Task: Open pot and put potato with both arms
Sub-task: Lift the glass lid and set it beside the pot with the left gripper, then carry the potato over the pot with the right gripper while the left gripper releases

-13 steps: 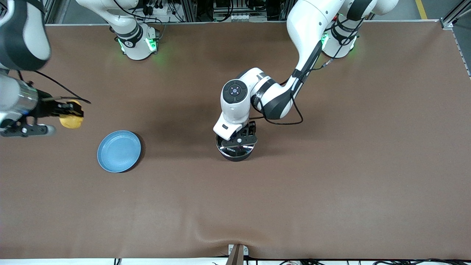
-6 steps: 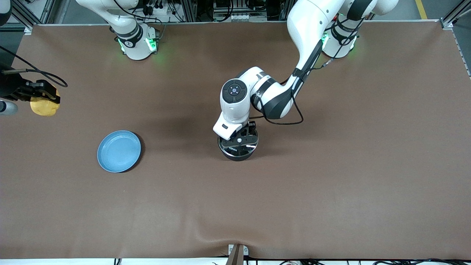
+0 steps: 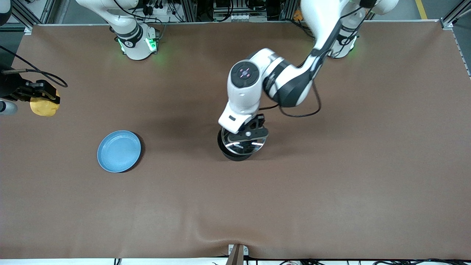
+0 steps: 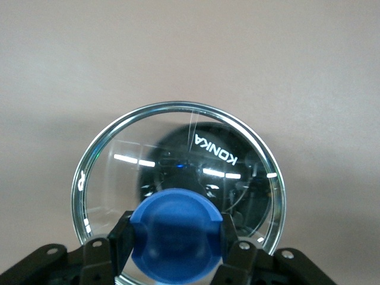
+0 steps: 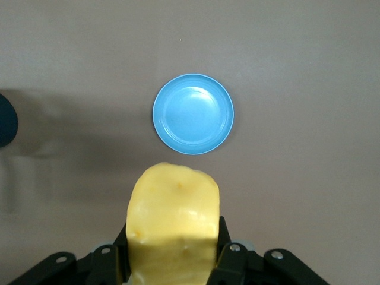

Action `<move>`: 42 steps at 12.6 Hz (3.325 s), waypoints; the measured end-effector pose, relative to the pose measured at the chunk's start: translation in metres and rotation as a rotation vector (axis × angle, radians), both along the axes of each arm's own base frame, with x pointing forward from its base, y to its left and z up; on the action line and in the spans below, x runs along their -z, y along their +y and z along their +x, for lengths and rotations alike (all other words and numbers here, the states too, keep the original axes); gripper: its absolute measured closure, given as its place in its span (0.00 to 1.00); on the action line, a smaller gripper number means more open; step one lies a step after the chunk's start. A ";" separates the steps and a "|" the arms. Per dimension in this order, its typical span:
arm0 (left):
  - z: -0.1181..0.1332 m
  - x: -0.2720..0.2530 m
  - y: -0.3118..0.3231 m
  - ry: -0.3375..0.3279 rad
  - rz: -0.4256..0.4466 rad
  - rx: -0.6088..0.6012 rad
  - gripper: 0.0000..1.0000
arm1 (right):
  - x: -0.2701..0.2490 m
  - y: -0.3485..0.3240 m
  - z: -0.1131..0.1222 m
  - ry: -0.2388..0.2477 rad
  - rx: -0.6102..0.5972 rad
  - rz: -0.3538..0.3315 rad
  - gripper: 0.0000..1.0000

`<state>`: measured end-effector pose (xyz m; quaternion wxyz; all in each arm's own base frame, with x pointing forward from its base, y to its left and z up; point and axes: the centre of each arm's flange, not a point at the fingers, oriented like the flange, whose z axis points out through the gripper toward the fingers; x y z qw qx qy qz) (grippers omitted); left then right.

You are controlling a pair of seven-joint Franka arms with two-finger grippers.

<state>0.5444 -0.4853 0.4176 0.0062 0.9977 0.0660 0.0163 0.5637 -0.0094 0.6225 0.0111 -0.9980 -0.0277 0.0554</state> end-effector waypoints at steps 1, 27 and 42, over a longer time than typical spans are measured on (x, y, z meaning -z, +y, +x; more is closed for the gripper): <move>0.007 -0.025 0.022 0.003 0.006 0.013 0.39 | 0.000 0.000 0.000 0.000 0.000 0.000 0.46; 0.013 0.102 0.410 -0.006 0.028 0.248 0.39 | 0.029 0.195 0.013 -0.106 -0.050 0.032 0.46; 0.014 0.202 0.452 -0.001 0.023 0.239 0.25 | 0.240 0.466 -0.027 -0.097 -0.036 0.056 0.46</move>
